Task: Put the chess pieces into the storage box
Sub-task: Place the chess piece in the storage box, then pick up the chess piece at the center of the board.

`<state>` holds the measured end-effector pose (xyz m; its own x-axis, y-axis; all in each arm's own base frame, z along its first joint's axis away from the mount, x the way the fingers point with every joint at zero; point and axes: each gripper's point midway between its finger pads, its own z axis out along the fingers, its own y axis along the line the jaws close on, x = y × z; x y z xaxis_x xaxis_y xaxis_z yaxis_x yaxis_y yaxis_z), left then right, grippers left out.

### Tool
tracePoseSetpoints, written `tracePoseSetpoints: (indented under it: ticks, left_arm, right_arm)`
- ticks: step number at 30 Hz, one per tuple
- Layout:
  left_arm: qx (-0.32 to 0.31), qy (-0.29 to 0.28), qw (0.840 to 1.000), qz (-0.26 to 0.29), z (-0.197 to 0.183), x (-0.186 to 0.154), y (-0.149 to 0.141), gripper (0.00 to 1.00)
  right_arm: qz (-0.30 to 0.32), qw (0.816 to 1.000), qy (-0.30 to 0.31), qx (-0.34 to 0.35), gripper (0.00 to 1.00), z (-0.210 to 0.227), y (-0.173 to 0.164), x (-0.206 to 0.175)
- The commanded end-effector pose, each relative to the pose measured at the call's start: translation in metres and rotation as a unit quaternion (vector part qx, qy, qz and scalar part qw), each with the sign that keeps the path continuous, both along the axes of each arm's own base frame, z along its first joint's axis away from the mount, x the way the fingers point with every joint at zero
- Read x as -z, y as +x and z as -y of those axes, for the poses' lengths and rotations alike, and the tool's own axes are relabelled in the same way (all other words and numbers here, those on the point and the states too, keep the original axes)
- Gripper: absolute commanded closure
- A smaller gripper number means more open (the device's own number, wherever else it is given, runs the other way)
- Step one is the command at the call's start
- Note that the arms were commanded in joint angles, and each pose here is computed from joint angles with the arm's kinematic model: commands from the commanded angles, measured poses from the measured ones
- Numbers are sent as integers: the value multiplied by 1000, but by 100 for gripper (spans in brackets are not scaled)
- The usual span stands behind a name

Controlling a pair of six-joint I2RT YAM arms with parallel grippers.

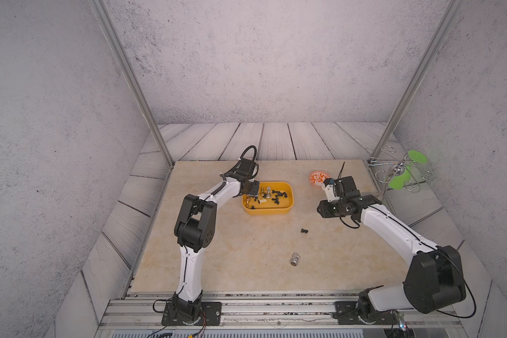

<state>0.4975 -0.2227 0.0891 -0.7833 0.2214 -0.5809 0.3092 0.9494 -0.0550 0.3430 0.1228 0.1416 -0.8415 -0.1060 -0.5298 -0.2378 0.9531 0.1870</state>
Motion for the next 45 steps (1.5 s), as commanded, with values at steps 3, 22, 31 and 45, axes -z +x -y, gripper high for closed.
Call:
tracePoseSetpoints:
  ticks: [3,22,31,45]
  left_arm:
    - [-4,-4,1000,22,-3,-19,9,68]
    - [-10,-25,998,53,-14,-56,2,66]
    - [-21,-50,997,47,-22,-60,-17,65]
    - [-36,-67,996,54,-38,-79,-48,65]
  right_arm:
    - [-13,1000,1,-4,65,-1,-1,3]
    - [-58,997,-5,-40,64,-14,-20,26]
    - [-82,990,-69,-96,60,-31,-31,50]
    - [-107,968,-89,-208,57,-62,-62,55]
